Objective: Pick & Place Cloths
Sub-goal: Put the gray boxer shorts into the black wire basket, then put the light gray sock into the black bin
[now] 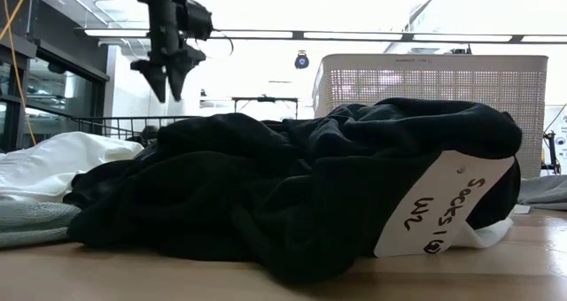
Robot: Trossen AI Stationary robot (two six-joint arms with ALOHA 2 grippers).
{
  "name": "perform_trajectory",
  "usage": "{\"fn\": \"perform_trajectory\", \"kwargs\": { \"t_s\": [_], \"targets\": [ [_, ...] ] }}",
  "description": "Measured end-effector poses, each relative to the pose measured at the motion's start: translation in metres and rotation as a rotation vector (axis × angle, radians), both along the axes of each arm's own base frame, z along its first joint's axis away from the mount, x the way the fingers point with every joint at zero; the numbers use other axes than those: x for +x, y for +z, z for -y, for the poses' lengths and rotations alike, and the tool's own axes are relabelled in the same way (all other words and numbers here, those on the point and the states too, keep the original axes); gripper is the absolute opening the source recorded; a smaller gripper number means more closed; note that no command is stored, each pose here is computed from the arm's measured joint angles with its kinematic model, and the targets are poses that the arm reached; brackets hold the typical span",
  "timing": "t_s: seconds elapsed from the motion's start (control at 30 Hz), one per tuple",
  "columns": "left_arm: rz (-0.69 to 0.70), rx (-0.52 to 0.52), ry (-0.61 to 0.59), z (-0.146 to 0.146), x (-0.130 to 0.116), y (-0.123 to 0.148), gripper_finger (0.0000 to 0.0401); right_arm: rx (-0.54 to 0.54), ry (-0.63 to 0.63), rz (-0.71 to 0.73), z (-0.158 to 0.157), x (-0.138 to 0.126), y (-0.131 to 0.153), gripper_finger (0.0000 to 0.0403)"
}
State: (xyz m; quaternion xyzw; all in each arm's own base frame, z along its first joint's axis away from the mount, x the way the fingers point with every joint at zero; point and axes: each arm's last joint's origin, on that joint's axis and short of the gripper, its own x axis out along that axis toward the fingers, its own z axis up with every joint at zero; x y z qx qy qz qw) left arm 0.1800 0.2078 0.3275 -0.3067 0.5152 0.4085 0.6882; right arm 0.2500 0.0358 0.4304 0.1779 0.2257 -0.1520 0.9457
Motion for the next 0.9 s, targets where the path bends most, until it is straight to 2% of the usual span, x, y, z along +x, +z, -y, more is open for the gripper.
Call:
{"fn": "perform_trajectory", "kwargs": {
  "t_s": [0.23, 0.4, 0.73, 0.9],
  "targets": [
    [0.119, 0.051, -0.041, 0.025, -0.013, 0.029, 0.0232, 0.161, -0.108, -0.089, -0.001, -0.006, -0.011, 0.029],
    [0.172, 0.1, -0.115, 0.049, -0.013, 0.044, 0.0232, 0.321, -0.266, -0.231, -0.008, -0.016, -0.032, 0.029],
    [0.275, 0.169, -0.239, 0.085, -0.004, 0.061, 0.0232, 0.555, -0.528, -0.39, -0.04, -0.026, -0.101, 0.029],
    [0.297, 0.172, -0.282, 0.095, 0.003, 0.063, 0.0232, 0.601, -0.644, -0.497, -0.047, -0.036, -0.141, 0.029]
  ]
}}
